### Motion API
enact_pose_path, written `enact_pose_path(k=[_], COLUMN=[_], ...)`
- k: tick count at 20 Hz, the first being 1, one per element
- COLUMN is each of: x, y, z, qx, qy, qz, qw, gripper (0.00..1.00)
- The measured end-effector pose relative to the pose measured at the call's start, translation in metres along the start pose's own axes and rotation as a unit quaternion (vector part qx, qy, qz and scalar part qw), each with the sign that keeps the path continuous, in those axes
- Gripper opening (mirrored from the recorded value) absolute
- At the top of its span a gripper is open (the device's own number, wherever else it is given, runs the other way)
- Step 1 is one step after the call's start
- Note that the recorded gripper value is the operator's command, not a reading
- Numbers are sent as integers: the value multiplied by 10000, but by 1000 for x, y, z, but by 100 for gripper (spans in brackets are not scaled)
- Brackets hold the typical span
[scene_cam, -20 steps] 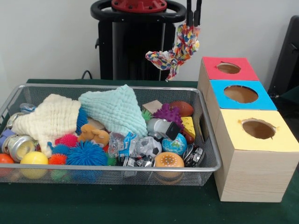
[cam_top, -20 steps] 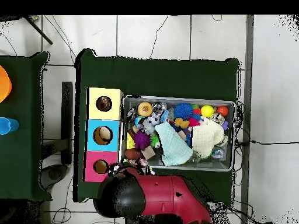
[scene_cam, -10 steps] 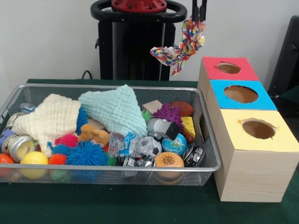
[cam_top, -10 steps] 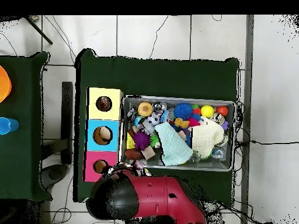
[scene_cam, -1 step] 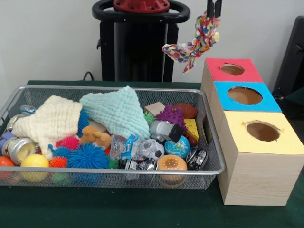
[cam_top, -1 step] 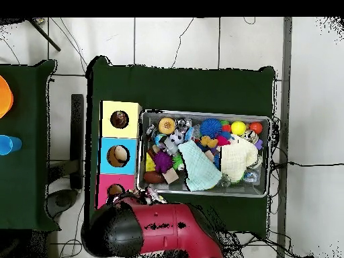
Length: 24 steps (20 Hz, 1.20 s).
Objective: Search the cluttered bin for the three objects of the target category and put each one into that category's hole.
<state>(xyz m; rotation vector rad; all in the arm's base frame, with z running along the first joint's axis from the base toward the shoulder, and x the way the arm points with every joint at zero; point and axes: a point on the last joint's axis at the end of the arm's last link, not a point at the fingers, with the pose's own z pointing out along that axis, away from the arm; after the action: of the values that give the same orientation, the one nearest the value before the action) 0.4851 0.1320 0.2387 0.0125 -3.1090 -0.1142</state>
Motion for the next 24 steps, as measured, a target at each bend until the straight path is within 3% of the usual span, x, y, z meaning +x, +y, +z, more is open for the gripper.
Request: enact_pose_path(k=[9, 24], x=[0, -27], y=[27, 39], z=[-8, -26], qx=[36, 69], qy=[29, -225], qz=[-269, -311], qw=[9996, 9992], gripper=[0, 0])
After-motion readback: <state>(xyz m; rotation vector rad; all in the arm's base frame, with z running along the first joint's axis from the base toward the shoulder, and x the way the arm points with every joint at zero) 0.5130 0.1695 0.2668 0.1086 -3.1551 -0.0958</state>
